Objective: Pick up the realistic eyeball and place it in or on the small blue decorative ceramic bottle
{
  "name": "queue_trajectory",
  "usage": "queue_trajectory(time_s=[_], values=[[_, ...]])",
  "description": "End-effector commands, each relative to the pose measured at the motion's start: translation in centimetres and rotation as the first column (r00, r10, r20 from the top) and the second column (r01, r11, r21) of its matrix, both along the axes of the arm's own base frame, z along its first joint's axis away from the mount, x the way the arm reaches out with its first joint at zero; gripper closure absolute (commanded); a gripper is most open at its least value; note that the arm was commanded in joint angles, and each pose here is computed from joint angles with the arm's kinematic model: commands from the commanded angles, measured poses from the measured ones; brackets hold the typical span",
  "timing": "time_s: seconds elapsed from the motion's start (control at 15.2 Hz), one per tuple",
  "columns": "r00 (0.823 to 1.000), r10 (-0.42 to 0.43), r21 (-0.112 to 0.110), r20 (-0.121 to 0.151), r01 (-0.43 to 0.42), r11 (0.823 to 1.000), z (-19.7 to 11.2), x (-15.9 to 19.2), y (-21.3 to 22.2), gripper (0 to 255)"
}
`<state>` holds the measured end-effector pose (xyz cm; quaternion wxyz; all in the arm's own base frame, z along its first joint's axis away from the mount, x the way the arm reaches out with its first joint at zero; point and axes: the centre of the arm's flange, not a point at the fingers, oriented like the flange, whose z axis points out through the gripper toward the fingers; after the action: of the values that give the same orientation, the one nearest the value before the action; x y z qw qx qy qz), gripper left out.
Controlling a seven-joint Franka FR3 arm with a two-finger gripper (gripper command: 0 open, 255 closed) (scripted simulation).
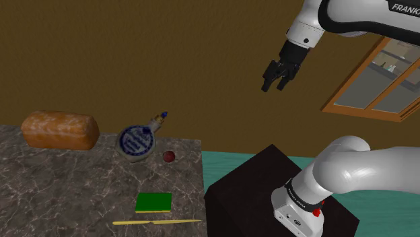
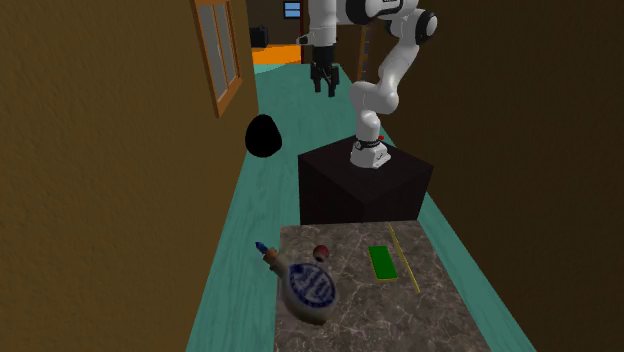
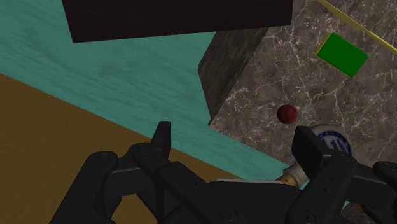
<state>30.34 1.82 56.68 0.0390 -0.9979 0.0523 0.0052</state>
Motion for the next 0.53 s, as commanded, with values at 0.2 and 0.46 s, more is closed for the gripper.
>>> queue_trajectory(time_s=[0.2,0.46], values=[[1.0,-0.008,0.005,-0.001,0.008,1.0,-3.2,1.5,1.7,0],[1.0,-0.018,0.012,-0.003,0.018,1.0,-7.6,3.4,3.9,0]])
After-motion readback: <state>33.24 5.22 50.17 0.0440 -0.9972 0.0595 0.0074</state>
